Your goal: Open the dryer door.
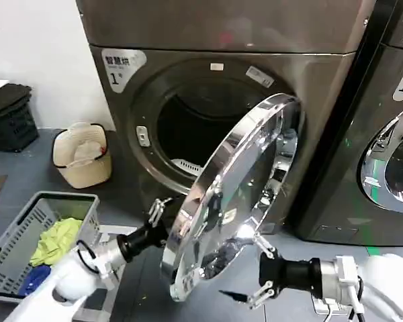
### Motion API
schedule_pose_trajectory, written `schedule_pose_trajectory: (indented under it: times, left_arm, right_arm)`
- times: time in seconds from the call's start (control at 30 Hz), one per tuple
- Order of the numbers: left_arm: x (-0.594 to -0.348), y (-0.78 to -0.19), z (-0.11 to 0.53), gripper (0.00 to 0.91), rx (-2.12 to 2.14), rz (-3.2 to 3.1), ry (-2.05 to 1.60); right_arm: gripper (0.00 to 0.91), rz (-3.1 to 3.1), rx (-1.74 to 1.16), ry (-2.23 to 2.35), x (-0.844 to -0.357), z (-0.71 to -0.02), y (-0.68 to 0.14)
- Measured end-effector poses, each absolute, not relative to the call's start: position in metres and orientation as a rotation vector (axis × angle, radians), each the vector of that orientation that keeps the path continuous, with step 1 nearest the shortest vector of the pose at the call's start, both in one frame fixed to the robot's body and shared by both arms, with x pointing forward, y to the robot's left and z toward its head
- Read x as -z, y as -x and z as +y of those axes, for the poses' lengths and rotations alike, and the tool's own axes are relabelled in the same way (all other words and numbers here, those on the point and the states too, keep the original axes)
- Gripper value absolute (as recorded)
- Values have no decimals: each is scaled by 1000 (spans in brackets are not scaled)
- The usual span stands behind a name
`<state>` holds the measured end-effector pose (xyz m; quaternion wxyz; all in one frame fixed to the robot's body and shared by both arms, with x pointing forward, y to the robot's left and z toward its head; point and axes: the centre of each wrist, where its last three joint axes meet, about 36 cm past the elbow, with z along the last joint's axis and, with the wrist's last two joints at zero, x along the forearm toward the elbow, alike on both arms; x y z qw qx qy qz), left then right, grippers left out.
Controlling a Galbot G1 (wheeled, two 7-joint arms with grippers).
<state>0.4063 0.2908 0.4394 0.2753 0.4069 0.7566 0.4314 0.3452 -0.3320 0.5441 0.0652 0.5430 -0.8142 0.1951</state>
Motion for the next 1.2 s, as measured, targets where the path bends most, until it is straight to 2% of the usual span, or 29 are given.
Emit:
schedule_pose_trajectory:
  times: [0.67,1.2]
  left_arm:
    - [-424,-436,236,907,-1056,1949,-1220]
    - [-423,-460,175,907,-960,1840,-1310]
  right_arm:
    - [907,-2792,-695,-934,-511,-446,-261]
    - [907,-2912,-771,-55,-524,-515,-174]
